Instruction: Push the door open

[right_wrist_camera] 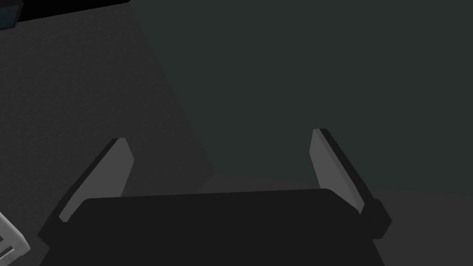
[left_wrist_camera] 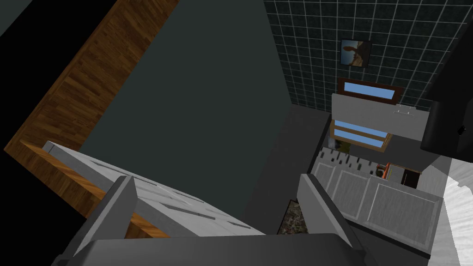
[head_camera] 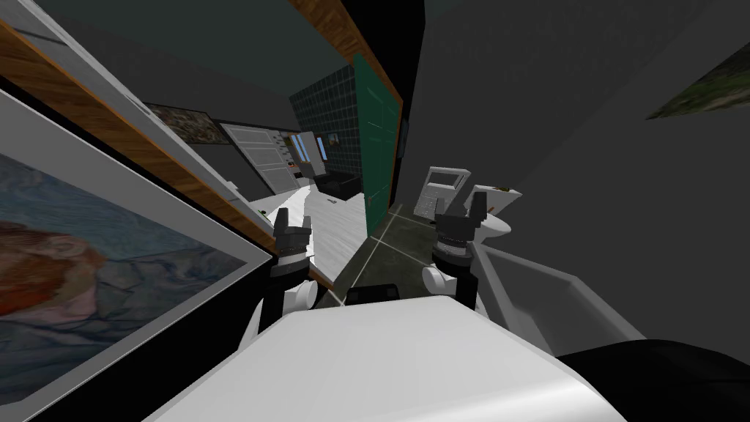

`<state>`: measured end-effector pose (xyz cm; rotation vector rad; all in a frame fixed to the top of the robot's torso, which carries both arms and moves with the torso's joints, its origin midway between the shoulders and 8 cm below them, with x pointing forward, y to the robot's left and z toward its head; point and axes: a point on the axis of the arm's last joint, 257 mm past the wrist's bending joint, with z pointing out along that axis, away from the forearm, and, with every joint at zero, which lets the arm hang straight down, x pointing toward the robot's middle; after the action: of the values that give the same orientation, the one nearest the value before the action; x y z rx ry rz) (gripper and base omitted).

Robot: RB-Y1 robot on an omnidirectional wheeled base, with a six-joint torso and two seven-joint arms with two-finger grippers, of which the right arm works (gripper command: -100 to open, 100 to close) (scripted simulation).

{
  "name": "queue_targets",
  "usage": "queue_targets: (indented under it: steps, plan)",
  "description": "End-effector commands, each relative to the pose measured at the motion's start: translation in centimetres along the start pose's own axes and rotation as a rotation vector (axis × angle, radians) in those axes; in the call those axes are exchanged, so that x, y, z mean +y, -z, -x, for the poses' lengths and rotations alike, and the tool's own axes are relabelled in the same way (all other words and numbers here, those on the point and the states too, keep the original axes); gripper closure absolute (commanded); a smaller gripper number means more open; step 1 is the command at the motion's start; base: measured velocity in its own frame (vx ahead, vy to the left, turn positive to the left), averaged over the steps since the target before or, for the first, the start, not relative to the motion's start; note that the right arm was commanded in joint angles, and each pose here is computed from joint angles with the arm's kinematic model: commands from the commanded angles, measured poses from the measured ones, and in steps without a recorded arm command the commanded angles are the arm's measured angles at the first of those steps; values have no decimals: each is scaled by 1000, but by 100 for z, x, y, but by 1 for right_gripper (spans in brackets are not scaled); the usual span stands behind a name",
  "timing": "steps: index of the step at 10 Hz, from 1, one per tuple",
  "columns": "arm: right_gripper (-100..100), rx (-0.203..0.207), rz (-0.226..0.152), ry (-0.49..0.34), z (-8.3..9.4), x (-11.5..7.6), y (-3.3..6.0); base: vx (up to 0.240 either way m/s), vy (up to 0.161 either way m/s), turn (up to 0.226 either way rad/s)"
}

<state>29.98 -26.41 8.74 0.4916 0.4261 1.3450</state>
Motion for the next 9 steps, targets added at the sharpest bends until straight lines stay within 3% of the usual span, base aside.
queue_targets:
  steps: [1, 9]
  plan:
    - [-100, 13, -14, -7, -45, -97, 26, 40, -18, 33]
    - [-100, 73, -83, -39, -259, -563, 172, 78, -32, 38]
